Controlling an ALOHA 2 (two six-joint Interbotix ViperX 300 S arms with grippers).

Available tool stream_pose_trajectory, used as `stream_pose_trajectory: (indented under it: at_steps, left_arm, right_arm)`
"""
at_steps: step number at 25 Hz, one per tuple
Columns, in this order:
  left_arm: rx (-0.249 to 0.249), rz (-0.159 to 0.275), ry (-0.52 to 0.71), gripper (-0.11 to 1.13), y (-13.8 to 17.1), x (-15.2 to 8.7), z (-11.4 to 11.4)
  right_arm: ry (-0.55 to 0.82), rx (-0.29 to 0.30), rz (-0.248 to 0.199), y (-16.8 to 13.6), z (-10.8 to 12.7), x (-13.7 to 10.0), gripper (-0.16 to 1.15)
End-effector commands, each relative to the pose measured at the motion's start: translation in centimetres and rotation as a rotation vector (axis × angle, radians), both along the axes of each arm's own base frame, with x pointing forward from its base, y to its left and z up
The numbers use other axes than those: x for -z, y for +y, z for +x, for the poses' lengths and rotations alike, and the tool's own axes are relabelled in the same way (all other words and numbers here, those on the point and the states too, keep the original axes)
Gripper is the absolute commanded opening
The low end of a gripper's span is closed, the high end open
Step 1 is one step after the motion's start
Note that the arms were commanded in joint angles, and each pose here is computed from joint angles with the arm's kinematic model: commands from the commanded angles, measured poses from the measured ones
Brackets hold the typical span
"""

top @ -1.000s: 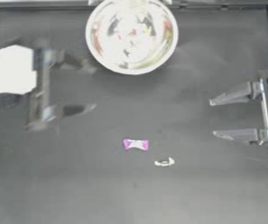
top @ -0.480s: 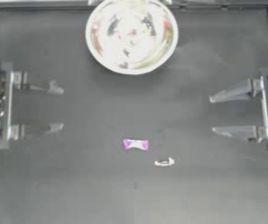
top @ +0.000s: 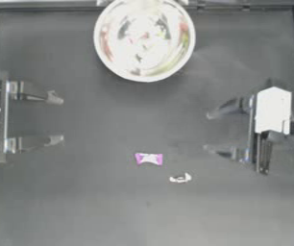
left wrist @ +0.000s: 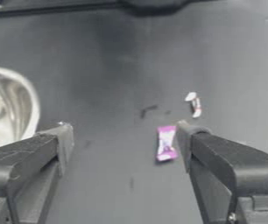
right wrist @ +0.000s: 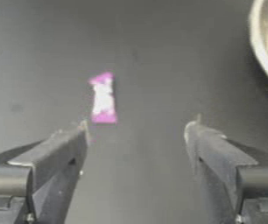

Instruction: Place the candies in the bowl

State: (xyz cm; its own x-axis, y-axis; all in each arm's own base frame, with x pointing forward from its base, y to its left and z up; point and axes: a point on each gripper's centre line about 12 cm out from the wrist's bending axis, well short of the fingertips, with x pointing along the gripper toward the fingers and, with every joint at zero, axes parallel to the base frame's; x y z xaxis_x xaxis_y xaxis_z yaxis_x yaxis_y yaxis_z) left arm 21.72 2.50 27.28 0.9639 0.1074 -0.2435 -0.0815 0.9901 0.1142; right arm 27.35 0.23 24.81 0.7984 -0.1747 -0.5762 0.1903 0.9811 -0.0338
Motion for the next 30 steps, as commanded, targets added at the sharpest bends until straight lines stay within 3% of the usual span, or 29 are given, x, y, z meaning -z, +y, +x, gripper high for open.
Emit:
stream_pose_trajectory:
  at_steps: [1,9,30]
  left_arm:
    - [-0.002,-0.002,-0.018,1.0,0.0,-0.5,0.0]
    - [-0.01,-0.003,-0.017,1.0,0.2,-0.3,0.0]
    - [-0.032,-0.015,-0.011,1.0,0.6,0.0,-0.2]
  right_arm:
    - [0.044,0.014,0.047,0.9,0.7,-0.9,0.96]
    - [0.21,-0.045,0.126,2.5,1.9,0.2,0.96]
    - [0.543,-0.168,0.115,5.2,9.5,8.1,0.95]
